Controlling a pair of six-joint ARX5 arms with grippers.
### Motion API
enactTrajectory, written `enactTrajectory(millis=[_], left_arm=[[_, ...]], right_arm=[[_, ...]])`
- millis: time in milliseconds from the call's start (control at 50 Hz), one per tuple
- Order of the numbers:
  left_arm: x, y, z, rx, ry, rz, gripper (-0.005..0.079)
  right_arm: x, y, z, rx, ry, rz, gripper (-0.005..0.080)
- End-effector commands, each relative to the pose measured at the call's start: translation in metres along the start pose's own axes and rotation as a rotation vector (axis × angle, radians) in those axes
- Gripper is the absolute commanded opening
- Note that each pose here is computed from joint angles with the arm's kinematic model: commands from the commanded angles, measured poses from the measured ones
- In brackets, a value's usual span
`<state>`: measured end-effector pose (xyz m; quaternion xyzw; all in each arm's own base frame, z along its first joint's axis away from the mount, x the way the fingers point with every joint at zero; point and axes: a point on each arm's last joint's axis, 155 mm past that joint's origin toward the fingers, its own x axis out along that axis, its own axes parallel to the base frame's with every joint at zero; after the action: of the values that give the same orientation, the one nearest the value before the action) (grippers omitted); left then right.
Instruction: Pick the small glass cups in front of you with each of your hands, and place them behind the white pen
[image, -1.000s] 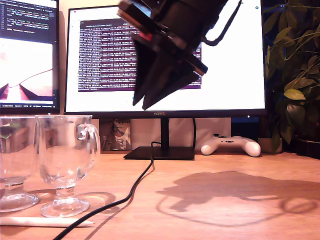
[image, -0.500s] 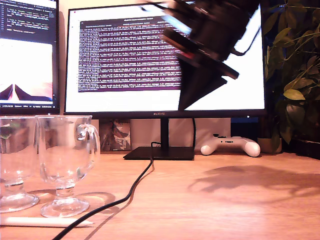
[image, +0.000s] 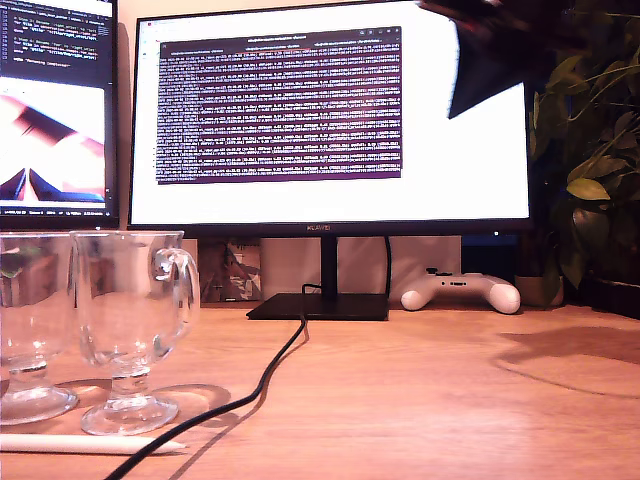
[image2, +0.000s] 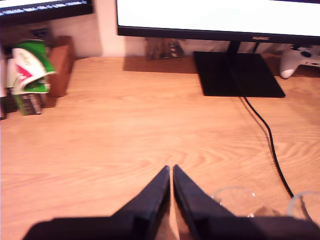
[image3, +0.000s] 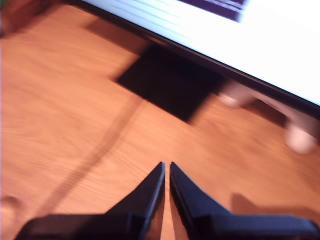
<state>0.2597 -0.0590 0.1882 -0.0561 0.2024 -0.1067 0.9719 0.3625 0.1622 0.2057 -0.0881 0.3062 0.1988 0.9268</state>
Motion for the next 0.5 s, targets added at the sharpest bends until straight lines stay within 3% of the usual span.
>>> enactTrajectory(millis=[0,340,480], left_arm=[[0.003,0.005,-0.004,-0.006,0.001,0.017,-0.0019],[0.003,0.043,-0.014,-0.115,0.010,0.152,-0.0019],[0.002,0.049,-0.012,-0.135,0.000,0.156,-0.0019]], right_arm=[[0.005,-0.010,-0.020,0.025,0.033,-0.033,-0.0008],[-0.013,-0.057,-0.054,0.120,-0.024,-0.147,-0.0008],[-0.024,-0.081,-0.074,0.166,-0.031,-0.211,-0.0008]])
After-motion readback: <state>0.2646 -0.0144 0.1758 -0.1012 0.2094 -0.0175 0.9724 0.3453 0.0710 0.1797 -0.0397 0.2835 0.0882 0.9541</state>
